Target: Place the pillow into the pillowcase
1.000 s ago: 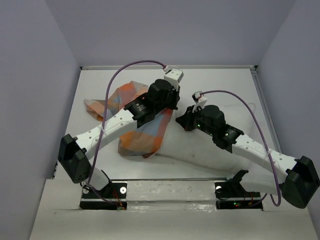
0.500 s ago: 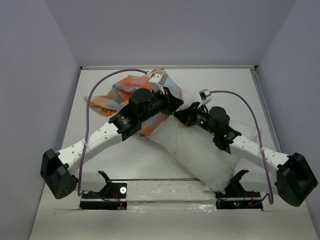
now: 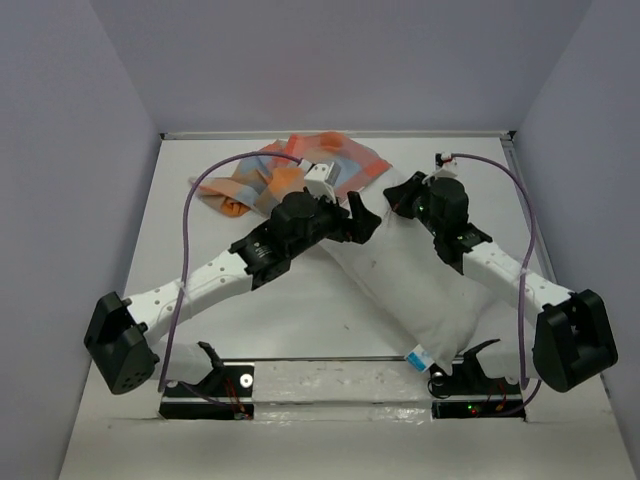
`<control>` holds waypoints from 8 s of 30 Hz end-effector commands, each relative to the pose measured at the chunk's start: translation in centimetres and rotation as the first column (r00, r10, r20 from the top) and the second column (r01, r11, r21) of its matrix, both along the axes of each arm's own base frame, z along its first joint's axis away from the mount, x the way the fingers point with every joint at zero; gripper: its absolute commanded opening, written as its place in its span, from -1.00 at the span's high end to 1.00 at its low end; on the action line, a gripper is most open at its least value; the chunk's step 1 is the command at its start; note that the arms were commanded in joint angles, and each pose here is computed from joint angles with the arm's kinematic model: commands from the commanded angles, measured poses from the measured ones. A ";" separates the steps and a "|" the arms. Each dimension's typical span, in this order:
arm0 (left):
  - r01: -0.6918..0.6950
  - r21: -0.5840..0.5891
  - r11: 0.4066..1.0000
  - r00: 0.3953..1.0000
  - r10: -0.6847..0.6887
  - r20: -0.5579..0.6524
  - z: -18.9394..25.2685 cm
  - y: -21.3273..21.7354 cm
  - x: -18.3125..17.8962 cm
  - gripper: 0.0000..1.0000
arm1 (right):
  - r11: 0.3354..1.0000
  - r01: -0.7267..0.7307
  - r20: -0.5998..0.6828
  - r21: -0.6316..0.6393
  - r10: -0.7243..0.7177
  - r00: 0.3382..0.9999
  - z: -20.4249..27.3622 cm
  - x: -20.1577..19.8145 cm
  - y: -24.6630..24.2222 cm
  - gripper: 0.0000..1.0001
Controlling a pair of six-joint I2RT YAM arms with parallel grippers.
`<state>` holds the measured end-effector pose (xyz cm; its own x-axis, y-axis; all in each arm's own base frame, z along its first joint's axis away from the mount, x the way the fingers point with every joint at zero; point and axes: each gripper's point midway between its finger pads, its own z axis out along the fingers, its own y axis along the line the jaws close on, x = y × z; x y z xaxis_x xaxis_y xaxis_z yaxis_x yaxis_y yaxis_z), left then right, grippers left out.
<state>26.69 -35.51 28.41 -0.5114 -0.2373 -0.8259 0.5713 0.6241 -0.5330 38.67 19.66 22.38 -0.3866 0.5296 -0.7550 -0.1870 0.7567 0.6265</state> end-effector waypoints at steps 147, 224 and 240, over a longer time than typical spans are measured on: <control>-0.842 0.153 0.517 0.533 0.840 0.101 -7.0 29.0 9.5 1.00 | 0.619 -0.196 -0.200 -0.761 0.063 0.978 -6.5 -8.5 4.6 1.00; -0.236 0.086 0.968 0.963 0.221 0.155 2.4 8.5 3.6 1.00 | 0.744 -0.363 0.051 -0.561 0.469 0.882 -0.4 -7.1 16.5 0.55; 0.250 -0.280 0.927 0.954 -0.186 0.234 15.7 1.8 -5.8 1.00 | 0.906 -0.396 0.470 -0.146 0.416 0.779 11.1 -10.5 14.4 1.00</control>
<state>26.56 -32.14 35.87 -0.4183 -0.2919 -0.8601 0.6466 0.5694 -0.5077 25.50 32.94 30.79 -0.1849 0.2173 -0.9584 -0.7513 0.5975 0.2804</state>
